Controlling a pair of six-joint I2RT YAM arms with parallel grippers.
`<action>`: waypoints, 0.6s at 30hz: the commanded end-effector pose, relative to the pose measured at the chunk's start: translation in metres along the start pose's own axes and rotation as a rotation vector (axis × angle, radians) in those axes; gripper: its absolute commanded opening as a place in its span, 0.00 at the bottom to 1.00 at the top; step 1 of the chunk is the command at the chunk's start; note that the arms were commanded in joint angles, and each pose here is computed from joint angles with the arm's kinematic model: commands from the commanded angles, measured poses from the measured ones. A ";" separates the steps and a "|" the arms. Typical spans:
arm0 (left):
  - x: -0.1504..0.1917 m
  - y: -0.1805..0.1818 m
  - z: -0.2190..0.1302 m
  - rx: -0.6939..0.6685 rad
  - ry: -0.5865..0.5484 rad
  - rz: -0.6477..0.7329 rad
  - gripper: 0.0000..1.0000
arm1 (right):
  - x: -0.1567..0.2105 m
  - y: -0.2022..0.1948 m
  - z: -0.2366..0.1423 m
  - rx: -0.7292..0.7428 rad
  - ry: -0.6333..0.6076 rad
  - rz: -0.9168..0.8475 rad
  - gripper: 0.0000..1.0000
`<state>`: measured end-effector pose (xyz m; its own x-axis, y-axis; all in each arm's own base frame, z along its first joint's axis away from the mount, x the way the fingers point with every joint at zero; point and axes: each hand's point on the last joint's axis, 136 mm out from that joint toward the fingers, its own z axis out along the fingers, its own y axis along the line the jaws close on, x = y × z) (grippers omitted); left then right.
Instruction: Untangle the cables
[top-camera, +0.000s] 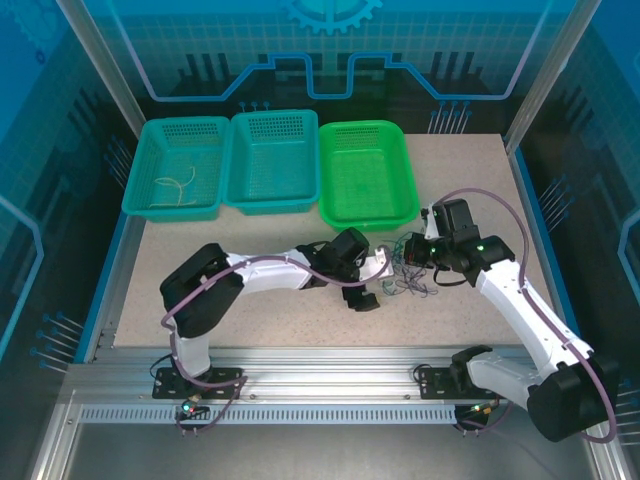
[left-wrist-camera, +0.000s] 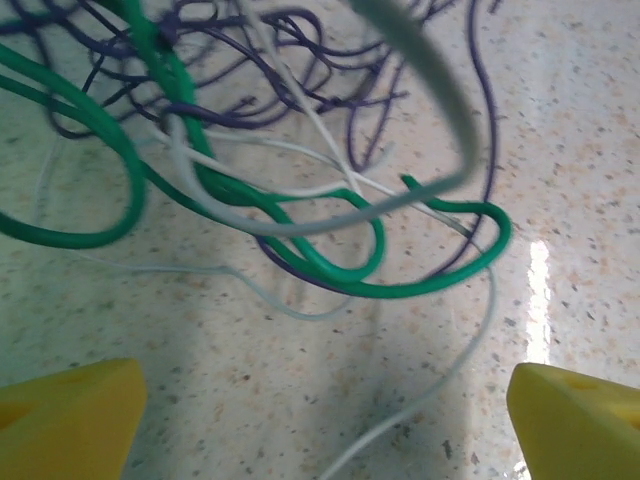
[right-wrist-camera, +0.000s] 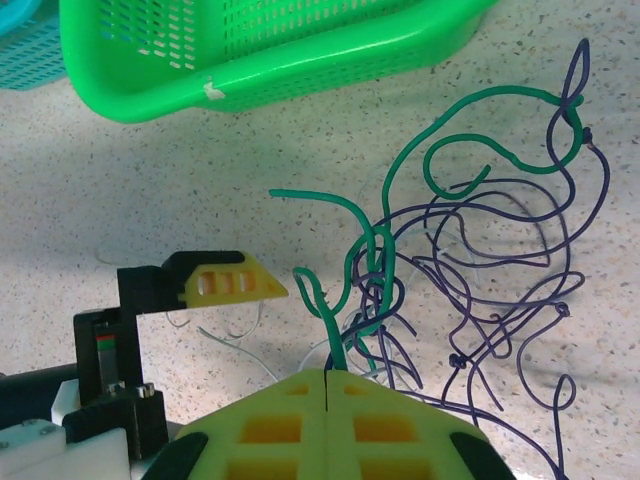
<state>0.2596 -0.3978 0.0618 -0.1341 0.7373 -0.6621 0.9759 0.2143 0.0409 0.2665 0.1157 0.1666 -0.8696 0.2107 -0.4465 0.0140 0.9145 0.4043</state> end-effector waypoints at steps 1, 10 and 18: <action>-0.006 -0.014 0.003 0.083 -0.013 0.007 0.90 | -0.011 0.003 -0.015 0.018 -0.044 0.015 0.00; 0.015 -0.007 0.026 0.035 0.045 -0.016 0.47 | -0.023 0.002 -0.025 -0.057 -0.075 0.148 0.00; -0.034 0.013 -0.049 -0.107 -0.192 -0.166 0.00 | 0.008 -0.084 -0.006 0.237 -0.099 0.393 0.00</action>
<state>0.2557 -0.3891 0.0570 -0.2239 0.6997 -0.6784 0.9528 0.3036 -0.0014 0.2694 0.0692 0.1621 -0.7829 0.4640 -0.4144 0.2777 0.8568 0.4345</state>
